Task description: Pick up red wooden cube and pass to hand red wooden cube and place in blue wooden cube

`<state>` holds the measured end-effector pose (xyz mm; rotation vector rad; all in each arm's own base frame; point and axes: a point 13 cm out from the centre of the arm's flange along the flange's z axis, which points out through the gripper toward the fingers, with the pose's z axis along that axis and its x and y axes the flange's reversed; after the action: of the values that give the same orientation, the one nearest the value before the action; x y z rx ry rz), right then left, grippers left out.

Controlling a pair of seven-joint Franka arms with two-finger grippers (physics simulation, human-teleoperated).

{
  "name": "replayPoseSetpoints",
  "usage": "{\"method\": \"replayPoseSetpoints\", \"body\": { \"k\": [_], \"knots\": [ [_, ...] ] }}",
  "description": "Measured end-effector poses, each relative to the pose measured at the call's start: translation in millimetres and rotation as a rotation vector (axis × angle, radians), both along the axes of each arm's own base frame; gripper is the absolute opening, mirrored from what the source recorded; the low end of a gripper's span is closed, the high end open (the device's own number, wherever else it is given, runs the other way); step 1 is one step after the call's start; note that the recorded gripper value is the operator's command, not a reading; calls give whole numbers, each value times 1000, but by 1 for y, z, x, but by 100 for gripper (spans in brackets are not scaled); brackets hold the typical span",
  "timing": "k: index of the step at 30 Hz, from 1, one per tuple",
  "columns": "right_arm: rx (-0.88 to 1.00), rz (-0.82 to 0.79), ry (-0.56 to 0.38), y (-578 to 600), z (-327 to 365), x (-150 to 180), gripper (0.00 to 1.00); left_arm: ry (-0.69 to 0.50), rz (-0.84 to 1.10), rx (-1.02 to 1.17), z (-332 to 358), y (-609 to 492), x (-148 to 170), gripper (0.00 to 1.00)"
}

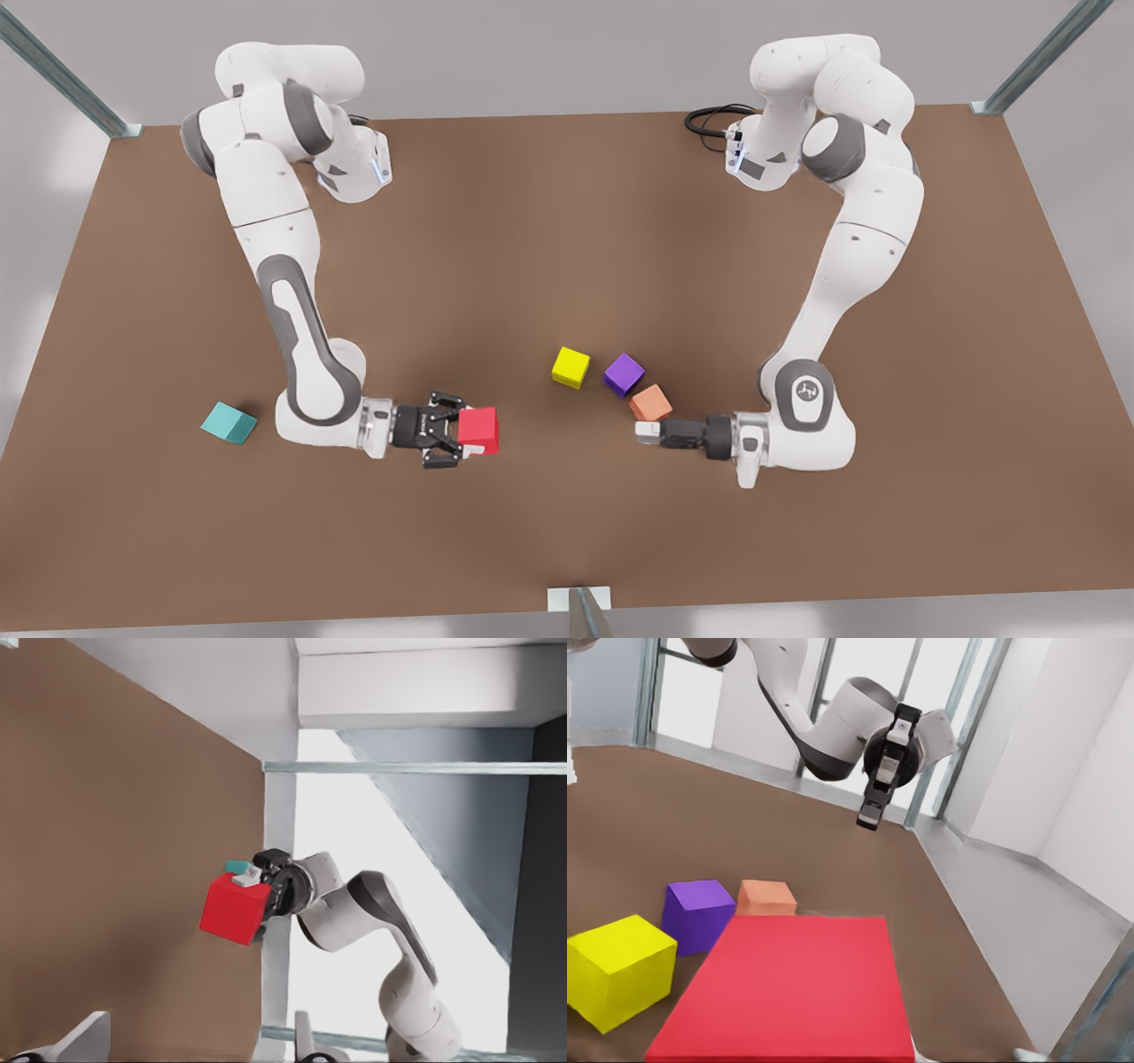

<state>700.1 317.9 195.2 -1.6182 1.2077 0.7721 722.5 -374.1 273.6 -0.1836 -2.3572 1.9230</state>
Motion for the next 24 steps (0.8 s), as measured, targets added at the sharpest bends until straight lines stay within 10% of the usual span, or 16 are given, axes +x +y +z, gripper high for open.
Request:
{"method": "replayPoseSetpoints", "body": {
  "k": [4,11,14,24],
  "knots": [
    [-557,179,-59,-168,10,-11,54,-410,-350,620,111,86,-50,100],
    [-1352,157,233,-420,14,-87,54,-177,-463,1355,105,294,-107,100],
    [-1487,30,317,-476,-11,-121,55,-71,-384,1462,97,333,-164,100],
    [-1516,-447,262,-516,-62,-90,56,-106,-210,1411,97,315,-142,100]
  ]
}}
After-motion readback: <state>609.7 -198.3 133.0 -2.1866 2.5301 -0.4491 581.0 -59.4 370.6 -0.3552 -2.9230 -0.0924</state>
